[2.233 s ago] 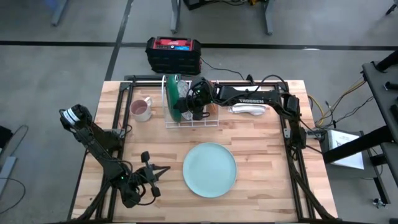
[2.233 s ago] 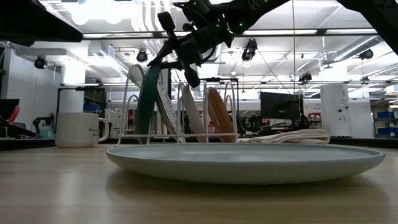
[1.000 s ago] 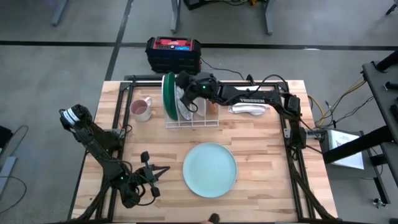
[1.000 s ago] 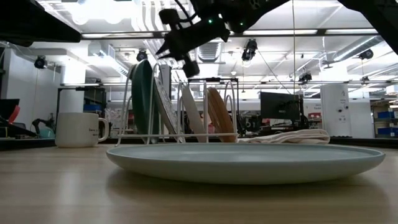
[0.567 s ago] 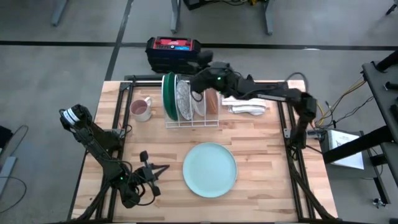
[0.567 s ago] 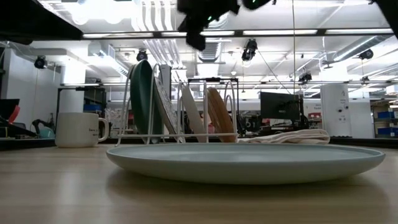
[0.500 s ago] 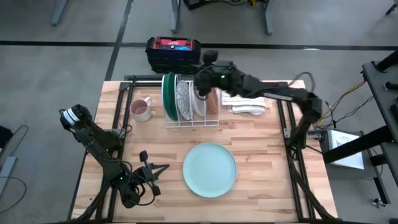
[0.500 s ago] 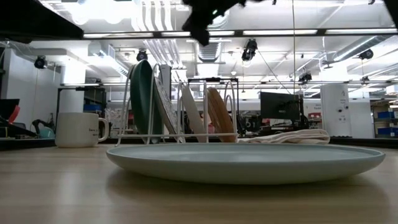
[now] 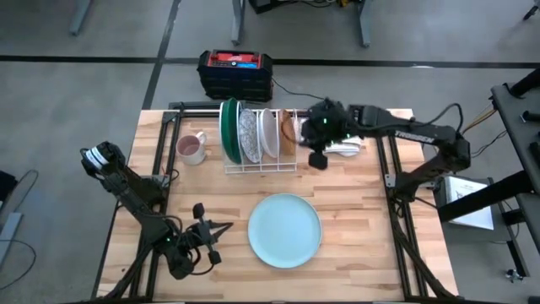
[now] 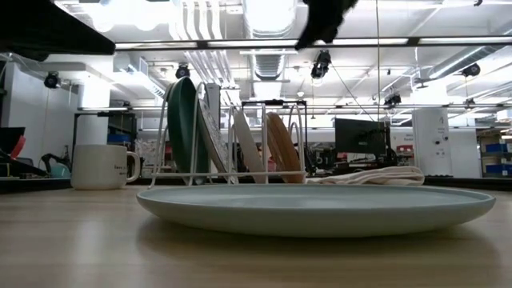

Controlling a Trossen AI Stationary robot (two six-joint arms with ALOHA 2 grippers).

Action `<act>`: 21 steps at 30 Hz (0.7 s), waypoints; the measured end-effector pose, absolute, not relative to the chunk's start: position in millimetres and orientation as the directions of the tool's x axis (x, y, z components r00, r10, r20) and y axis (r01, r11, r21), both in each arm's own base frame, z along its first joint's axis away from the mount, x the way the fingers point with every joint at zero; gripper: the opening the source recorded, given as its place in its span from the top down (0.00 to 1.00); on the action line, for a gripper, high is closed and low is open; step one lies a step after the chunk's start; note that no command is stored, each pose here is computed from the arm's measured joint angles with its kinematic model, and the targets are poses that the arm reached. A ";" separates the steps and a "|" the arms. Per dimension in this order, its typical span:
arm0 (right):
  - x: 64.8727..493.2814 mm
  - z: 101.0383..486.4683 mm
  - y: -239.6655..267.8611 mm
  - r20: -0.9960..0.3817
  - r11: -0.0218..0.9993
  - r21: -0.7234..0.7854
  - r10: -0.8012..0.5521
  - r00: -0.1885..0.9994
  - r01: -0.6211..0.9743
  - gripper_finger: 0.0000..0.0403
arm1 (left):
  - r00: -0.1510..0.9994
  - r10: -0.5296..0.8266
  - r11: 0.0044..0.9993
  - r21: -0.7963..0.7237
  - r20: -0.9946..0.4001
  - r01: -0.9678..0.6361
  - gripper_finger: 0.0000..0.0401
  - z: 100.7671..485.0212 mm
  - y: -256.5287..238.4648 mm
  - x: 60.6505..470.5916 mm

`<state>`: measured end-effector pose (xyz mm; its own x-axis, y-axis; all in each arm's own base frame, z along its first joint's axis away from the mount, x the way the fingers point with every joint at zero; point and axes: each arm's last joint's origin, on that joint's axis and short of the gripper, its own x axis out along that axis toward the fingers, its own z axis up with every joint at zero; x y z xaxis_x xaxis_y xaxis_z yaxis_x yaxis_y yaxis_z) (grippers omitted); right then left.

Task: Sort dishes
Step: Put the blue plate into the dishwasher rack

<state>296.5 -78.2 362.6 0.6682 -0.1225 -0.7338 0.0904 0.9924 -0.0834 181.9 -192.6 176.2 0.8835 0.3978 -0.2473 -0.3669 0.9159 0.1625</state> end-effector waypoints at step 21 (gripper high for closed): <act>262.8 233.4 -52.5 -0.791 0.951 0.129 -0.072 0.608 0.281 1.00 | 0.886 0.305 0.945 0.000 -0.349 -0.326 1.00 145.0 -200.9 207.3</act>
